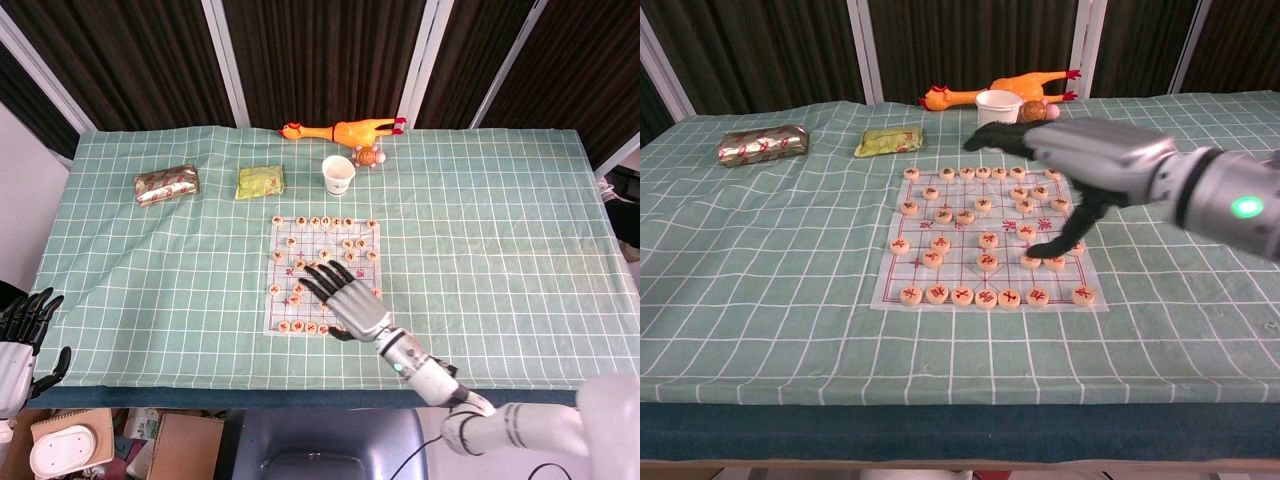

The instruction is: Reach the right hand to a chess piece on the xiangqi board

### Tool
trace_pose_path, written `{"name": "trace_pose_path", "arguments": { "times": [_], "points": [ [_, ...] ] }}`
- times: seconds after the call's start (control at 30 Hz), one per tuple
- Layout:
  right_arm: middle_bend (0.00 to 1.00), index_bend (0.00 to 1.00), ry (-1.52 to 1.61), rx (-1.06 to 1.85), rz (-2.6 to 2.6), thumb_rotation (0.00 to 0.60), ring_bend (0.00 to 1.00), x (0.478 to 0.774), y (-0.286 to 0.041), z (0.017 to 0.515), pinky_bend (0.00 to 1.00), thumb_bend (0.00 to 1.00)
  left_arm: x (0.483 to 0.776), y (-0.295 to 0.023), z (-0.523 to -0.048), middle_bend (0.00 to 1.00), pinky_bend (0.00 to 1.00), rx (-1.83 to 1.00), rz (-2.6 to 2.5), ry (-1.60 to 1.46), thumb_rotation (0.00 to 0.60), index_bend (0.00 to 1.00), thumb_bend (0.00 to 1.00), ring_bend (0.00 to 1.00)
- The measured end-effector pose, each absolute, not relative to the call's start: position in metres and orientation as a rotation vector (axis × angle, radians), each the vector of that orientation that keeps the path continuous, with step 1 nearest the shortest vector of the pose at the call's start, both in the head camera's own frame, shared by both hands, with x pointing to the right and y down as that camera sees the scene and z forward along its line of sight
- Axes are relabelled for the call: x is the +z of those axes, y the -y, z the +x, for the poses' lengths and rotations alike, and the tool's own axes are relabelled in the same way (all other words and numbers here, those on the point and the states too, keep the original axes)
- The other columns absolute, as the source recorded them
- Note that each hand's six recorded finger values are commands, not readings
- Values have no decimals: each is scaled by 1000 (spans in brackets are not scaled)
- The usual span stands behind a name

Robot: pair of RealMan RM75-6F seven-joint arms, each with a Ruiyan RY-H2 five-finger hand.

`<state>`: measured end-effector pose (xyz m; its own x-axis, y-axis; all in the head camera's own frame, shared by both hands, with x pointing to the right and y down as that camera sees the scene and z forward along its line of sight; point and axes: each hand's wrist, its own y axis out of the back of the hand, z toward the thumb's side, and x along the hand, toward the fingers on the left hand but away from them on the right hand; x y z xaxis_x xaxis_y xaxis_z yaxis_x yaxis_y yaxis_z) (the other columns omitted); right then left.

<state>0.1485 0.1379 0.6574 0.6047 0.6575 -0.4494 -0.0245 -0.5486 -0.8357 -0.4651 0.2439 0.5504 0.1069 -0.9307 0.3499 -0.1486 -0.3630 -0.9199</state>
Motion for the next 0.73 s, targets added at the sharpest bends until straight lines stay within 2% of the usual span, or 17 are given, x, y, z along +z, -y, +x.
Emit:
{"name": "trace_pose_path", "arguments": {
  "times": [0.1,0.17,0.23,0.33,0.47,0.73],
  "points": [
    [0,0,612,1101,-1859,600,0,627,-137,231,0,264,553,-244,-462,0,2,-1333,-1630,-1055,600,0,464,0],
    [0,0,695,1214,-1777,600,0,604,-149,292,0,263,556,-245,-460,0,5,-1344,-1621,-1037,600,0,464,0],
    [0,0,761,1331,-1724,600,0,585,-172,345,0,263,559,-246,-456,0,10,-1355,-1618,-1020,600,0,464,0],
    [0,0,837,1462,-1684,600,0,566,-211,395,0,263,565,-250,-445,0,10,-1358,-1643,-982,600,0,455,0],
    [0,0,927,1529,-1624,600,0,552,-232,430,0,263,570,-256,-431,0,10,-1327,-1692,-918,600,0,448,0],
    [0,0,997,1470,-1631,600,0,540,-230,440,0,263,577,-254,-427,0,8,-1343,-1643,-904,600,0,430,0]
  ]
}}
